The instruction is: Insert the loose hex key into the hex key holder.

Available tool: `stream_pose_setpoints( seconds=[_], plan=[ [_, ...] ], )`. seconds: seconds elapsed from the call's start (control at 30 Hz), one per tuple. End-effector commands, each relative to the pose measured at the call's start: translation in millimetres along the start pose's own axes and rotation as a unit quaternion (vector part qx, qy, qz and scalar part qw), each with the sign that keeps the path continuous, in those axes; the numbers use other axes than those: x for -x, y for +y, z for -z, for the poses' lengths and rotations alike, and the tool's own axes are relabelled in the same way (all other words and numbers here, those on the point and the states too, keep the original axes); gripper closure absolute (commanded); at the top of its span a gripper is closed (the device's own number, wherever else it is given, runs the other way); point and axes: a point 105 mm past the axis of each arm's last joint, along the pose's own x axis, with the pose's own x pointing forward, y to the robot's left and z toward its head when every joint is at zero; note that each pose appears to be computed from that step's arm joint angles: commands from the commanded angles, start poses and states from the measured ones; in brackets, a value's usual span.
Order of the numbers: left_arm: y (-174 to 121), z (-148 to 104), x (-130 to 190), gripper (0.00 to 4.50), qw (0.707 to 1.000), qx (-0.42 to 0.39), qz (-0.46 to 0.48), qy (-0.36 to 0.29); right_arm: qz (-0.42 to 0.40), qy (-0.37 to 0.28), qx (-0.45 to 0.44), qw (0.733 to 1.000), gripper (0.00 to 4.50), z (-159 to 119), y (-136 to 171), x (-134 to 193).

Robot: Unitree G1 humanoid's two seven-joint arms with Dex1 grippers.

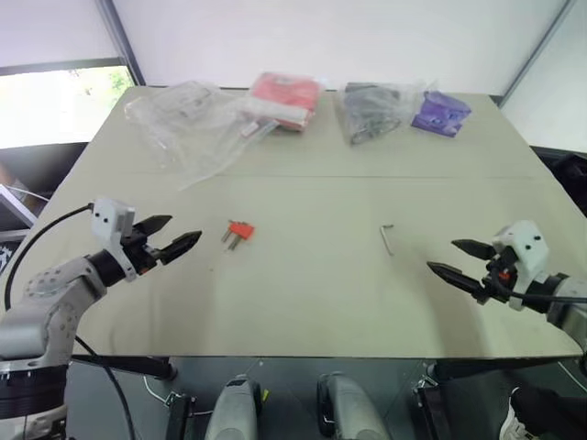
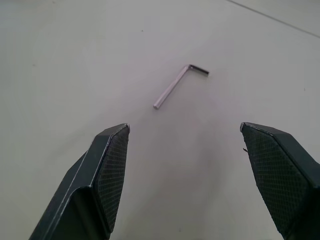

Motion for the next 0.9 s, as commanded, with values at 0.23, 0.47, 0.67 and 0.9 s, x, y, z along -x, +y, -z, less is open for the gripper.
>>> stream_pose_setpoints(
  seconds=[0.23, 0.47, 0.67, 0.9],
  plan=[
    [-9, -11, 5, 0.03, 1.000, -0.006, 0.017, -0.025, -0.009, -0.014, 0.006, 1.000, 0.81, -7, 0, -2],
    [-6, -16, 1, 0.03, 0.999, 0.008, 0.003, -0.052, -0.004, -0.018, 0.004, 1.000, 0.81, -9, -7, -7],
    [-2, -12, 0, 0.03, 0.999, 0.010, -0.007, -0.047, 0.009, -0.023, 0.000, 1.000, 0.81, -8, -8, -4],
    [3, -11, 0, 0.03, 0.999, 0.000, -0.005, -0.041, 0.018, -0.028, -0.005, 0.999, 0.81, -7, -8, -3]
  ],
)
